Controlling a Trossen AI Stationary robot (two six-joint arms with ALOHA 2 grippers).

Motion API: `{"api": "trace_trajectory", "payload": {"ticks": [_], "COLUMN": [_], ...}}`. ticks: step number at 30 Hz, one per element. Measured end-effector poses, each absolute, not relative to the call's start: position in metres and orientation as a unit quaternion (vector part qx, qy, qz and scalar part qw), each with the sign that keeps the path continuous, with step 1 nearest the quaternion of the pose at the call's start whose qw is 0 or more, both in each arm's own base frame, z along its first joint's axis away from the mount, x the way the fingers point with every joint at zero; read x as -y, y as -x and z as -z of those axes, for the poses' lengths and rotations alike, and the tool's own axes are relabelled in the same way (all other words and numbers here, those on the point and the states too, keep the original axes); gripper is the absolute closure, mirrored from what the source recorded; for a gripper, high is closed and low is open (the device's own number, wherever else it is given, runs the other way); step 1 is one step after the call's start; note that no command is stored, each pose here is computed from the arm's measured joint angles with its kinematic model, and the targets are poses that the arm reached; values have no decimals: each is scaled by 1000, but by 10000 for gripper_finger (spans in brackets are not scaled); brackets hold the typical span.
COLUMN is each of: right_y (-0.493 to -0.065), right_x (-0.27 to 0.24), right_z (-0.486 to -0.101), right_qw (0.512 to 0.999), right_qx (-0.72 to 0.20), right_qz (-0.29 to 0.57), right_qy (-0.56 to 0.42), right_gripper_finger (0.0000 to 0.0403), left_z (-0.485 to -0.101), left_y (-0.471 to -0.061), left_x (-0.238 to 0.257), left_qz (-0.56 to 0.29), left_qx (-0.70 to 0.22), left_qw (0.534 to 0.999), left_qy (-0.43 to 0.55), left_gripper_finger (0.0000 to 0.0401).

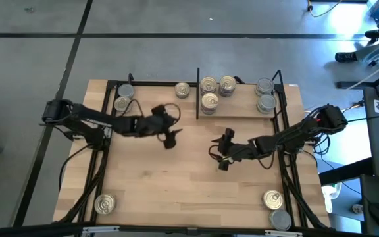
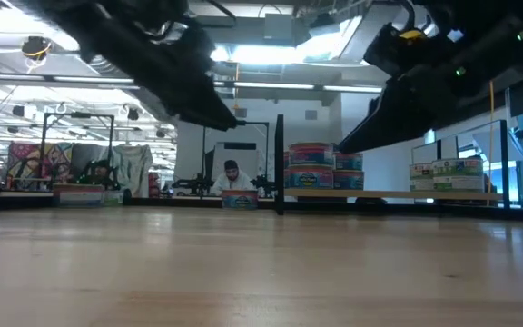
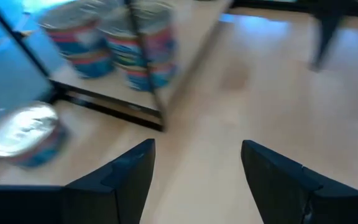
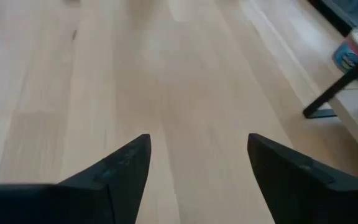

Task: Stack canned seafood by type on shelf
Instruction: Put the blue tuna can into the shelf

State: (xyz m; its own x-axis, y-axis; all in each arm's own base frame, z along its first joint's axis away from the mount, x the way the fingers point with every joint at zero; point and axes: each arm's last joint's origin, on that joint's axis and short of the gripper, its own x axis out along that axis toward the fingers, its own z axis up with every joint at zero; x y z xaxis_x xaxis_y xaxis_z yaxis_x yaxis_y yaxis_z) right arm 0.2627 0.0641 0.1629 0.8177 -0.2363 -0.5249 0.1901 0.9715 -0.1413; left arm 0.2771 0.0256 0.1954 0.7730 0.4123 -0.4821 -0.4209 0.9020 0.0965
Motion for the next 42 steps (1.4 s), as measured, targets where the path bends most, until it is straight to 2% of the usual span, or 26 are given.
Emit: {"api": "trace_trajectory", "payload": {"ticks": [7,11,17,24,34,42], "right_y": [-258,-260,-261,-264,-265,-266], "right_x": [-59,-55,-45,-46,-47,-47], "right_z": [-157,-161,-156,-138,-127,-128], "right_qw": [955,954,951,944,940,935], "right_qx": [-245,-232,-253,-280,-302,-307], "right_qz": [151,166,160,163,156,136], "right_qy": [64,96,75,59,36,111], "right_gripper_finger": [134,134,134,134,134,134], "left_z": [-202,-198,-175,-154,-146,-143], "left_y": [-292,-296,-307,-317,-312,-322], "left_x": [-85,-124,-184,-236,-235,-198], "left_qz": [-296,-337,-340,-360,-337,-284], "left_qx": [-263,-274,-301,-348,-416,-483], "left_qw": [918,900,891,864,840,823], "left_qy": [-24,-15,25,49,92,89], "left_gripper_finger": [163,186,225,239,252,253]}}
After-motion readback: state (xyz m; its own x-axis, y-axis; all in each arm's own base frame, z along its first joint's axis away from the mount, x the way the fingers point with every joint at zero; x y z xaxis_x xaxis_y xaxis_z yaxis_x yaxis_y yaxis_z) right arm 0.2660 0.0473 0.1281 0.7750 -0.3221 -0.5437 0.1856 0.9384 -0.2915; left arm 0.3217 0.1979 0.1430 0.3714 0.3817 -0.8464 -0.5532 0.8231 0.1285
